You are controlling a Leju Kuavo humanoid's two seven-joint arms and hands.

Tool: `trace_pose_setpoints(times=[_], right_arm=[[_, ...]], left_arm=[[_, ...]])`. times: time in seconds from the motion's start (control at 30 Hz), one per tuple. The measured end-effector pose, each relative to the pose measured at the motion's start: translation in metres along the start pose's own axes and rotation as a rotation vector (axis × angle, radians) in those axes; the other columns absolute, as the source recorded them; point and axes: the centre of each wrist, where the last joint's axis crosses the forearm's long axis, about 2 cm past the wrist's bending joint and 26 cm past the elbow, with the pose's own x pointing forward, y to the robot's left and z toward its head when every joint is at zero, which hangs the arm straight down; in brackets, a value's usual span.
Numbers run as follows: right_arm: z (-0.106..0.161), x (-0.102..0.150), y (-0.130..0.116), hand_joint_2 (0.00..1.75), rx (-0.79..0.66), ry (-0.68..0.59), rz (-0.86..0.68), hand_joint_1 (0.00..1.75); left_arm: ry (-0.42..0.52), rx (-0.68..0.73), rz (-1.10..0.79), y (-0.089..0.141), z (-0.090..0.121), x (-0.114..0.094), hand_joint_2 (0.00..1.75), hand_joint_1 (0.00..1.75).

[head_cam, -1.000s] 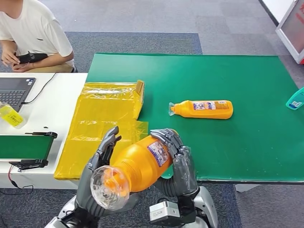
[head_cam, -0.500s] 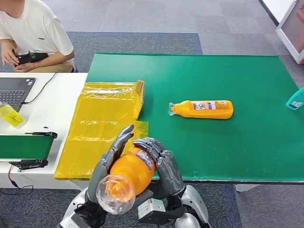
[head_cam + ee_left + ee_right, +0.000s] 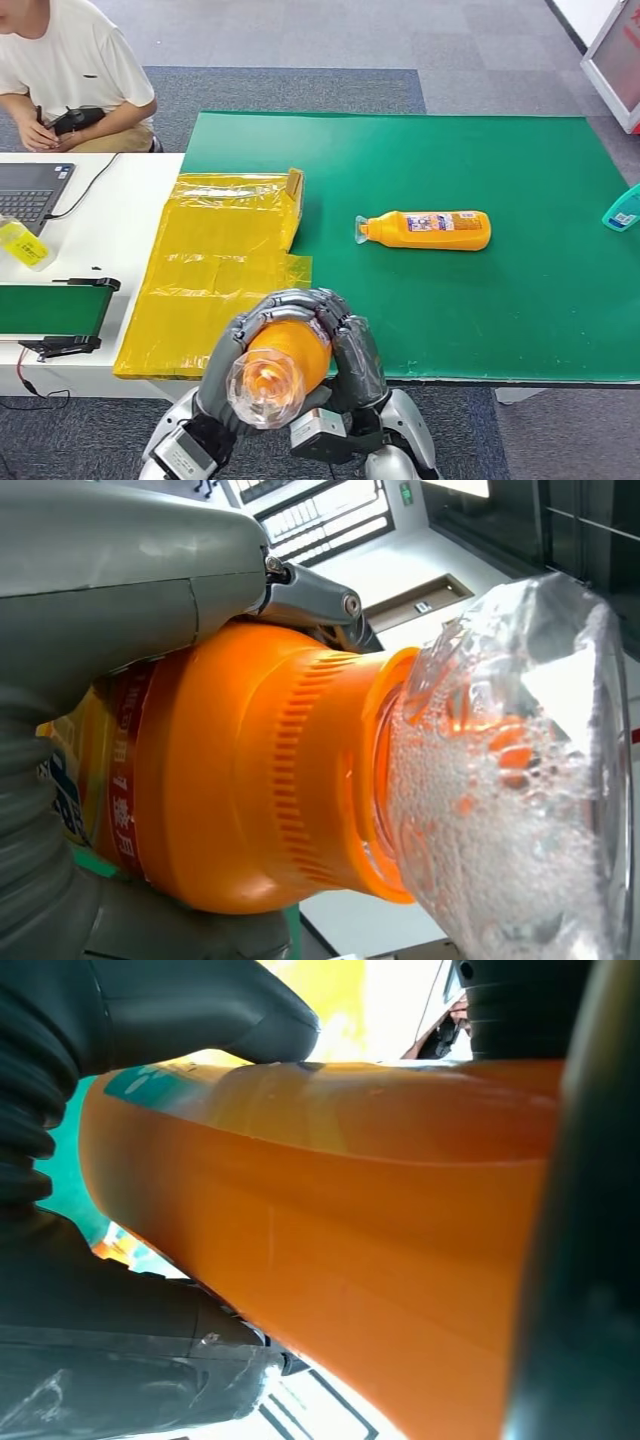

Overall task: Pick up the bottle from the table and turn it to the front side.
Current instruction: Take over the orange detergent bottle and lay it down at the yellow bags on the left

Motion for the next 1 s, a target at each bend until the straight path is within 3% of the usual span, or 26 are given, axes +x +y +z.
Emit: trace_pose_setpoints(times=[0.13,0.17,0.27,0.3,0.67,0.8,0.9,1.0], right_arm=[[0.001,0.000,0.000,1.75,-0.005,0.004,0.003,1.75],[0.002,0.000,0.000,1.75,-0.007,0.006,0.003,1.65],[0.002,-0.001,0.000,1.75,-0.013,0.009,0.002,0.36],[0.002,-0.001,-0.001,1.75,-0.015,0.010,0.001,0.02],[0.009,-0.008,-0.002,1.75,-0.059,0.107,-0.133,0.00],[0.016,-0.010,-0.008,1.75,-0.106,0.158,-0.157,0.00],[0.022,-0.011,-0.015,1.75,-0.151,0.187,-0.155,0.00],[0.026,-0.011,-0.022,1.75,-0.192,0.211,-0.156,0.00]], left_arm=[[0.002,-0.001,-0.004,0.000,-0.001,0.000,1.75,1.75],[0.003,-0.002,-0.005,0.000,-0.002,-0.001,1.75,1.75],[0.004,0.000,-0.008,0.000,-0.002,-0.001,1.75,1.75],[0.005,0.002,-0.008,0.000,-0.003,-0.001,1.75,1.75],[0.018,0.099,-0.100,0.007,0.007,0.004,1.75,1.75],[-0.040,0.165,-0.222,0.015,0.018,0.018,1.75,1.75],[-0.096,0.239,-0.369,0.023,0.026,0.033,1.75,1.75],[-0.092,0.331,-0.723,0.035,0.031,0.049,1.75,1.75]])
